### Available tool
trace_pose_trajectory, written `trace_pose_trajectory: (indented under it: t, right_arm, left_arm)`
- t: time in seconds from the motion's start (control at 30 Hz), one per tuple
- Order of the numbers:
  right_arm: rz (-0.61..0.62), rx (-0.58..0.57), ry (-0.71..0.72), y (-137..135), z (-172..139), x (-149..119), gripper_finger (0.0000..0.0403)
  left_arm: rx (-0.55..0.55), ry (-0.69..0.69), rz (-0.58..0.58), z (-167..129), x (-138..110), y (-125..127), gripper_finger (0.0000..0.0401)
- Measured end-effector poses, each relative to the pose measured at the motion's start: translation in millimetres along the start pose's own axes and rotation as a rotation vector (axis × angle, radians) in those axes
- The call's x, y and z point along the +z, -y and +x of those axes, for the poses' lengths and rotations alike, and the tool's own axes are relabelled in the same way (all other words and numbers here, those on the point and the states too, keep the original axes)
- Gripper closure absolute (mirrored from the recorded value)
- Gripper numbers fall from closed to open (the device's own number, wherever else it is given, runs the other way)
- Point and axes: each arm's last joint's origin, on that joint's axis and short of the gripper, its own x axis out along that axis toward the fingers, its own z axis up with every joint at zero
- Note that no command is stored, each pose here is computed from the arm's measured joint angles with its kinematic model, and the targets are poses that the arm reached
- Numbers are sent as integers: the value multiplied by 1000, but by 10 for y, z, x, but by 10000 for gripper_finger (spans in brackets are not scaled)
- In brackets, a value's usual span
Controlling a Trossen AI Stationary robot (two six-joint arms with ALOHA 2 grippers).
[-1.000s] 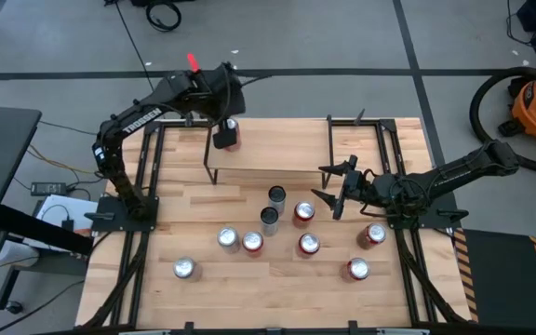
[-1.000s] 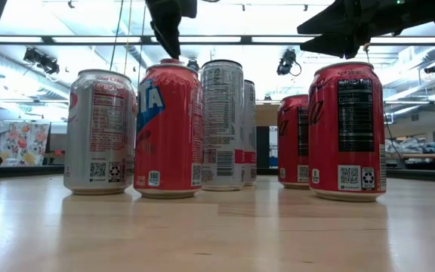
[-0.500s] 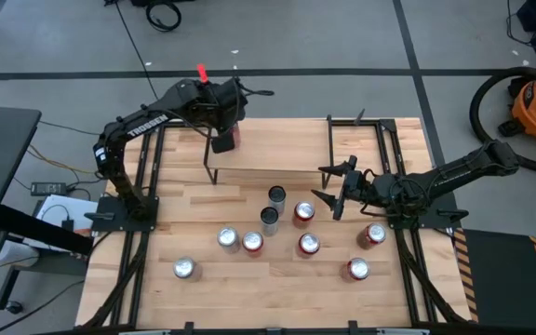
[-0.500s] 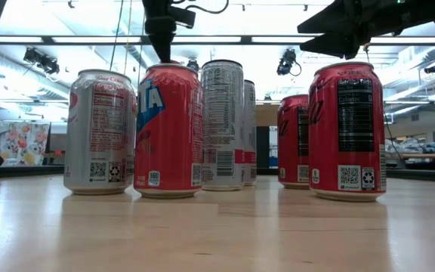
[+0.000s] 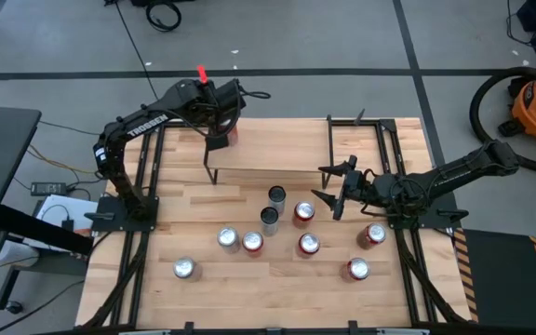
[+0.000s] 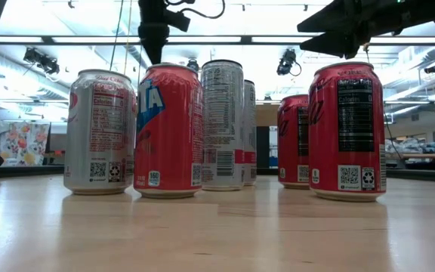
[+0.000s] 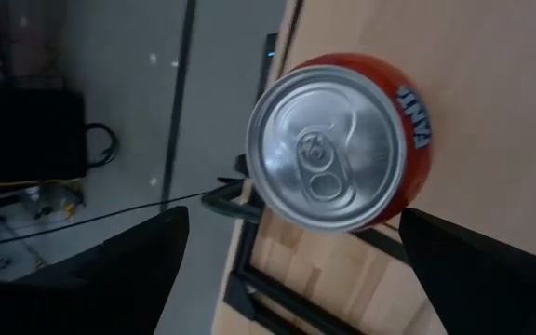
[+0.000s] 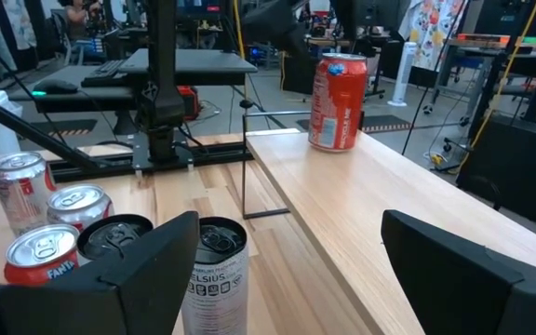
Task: Place canned beverage on shelf
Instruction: Put the top orange soda can on the shelf
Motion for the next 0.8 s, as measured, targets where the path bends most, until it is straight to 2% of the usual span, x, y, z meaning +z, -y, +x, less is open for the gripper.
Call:
trace_pose_trajectory:
  t: [0.23,0.33,0.43,0.8]
  right_arm:
    - [1,0,0,0,0,0,55]
    - [-2,7,0,-12,-7,0,55]
    - [-6,11,3,-19,-11,2,55]
    - [-11,23,13,-39,-23,13,55]
  left_arm:
    - [30,-10,-5,0,-5,-9,1]
    - [-13,-34,-4,-14,-35,35,1]
    - [-76,-15,-25,-35,-20,86,1]
    - [-48,72,-122,-5,67,8,1]
